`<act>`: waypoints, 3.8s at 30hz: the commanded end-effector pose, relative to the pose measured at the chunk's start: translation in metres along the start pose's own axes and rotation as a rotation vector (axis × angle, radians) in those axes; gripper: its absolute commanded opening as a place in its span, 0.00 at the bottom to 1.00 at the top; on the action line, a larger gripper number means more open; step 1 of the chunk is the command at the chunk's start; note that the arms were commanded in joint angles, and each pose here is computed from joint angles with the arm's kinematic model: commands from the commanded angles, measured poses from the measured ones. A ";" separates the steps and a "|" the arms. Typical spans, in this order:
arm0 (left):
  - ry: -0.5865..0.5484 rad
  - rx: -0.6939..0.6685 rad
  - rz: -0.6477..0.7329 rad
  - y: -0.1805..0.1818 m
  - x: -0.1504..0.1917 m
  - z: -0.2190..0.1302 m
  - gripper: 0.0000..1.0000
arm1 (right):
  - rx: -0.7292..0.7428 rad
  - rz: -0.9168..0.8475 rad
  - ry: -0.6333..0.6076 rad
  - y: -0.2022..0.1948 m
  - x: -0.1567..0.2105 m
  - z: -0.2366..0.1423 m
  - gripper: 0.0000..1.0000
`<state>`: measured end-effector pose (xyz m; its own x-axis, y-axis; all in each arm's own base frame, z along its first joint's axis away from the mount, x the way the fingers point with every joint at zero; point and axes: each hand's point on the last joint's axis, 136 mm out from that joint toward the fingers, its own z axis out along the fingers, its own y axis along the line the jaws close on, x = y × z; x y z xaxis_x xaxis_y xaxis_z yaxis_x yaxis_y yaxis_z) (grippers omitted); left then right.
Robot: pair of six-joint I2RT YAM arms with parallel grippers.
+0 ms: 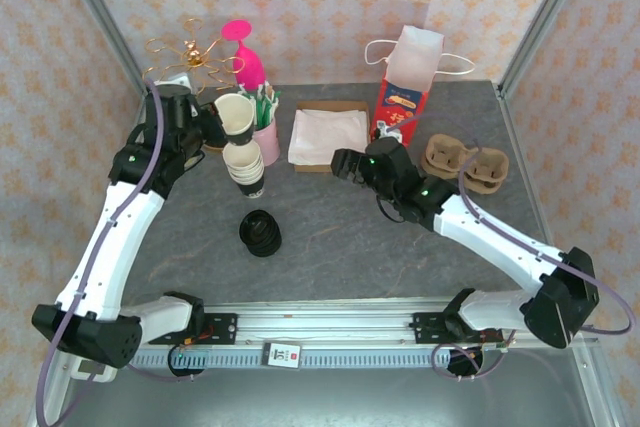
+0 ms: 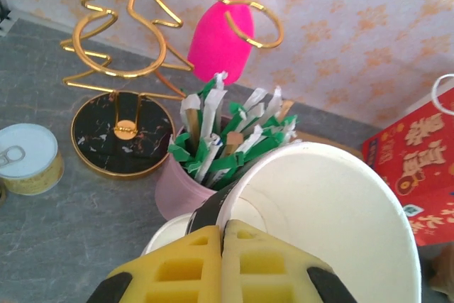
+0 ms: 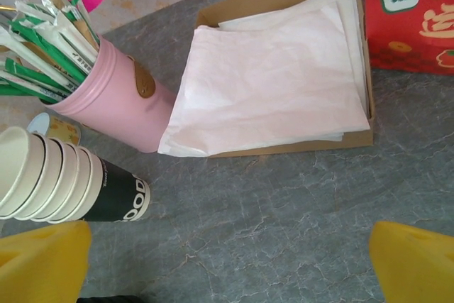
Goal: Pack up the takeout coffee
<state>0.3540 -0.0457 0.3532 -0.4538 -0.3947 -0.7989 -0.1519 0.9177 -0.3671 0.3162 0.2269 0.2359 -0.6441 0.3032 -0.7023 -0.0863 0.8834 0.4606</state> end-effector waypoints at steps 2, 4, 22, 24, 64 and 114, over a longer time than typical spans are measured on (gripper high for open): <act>0.027 0.124 -0.030 -0.026 0.001 -0.025 0.00 | 0.007 -0.007 -0.069 0.004 -0.026 -0.025 1.00; 0.028 0.176 -0.028 -0.041 0.003 -0.034 0.00 | 0.018 -0.006 -0.066 0.000 -0.027 -0.026 1.00; 0.257 0.240 0.110 -0.101 0.146 0.044 0.00 | 0.074 0.105 -0.002 -0.057 -0.002 0.003 1.00; 0.284 0.264 0.112 -0.103 0.163 0.055 0.00 | 0.068 0.104 -0.002 -0.057 -0.001 0.003 1.00; 0.367 0.013 0.109 -0.060 0.216 0.129 0.25 | 0.072 0.104 0.013 -0.058 0.005 0.016 1.00; 0.565 -0.077 0.345 0.004 0.289 0.008 0.52 | -0.256 0.079 0.254 0.021 0.098 0.030 1.00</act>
<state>0.2259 -0.1584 0.1183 -0.8866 -0.0265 -0.4619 0.0281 0.9934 -0.1108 0.2678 0.2830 0.1543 -0.8345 0.2205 -0.5049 -0.1948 0.7392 0.6447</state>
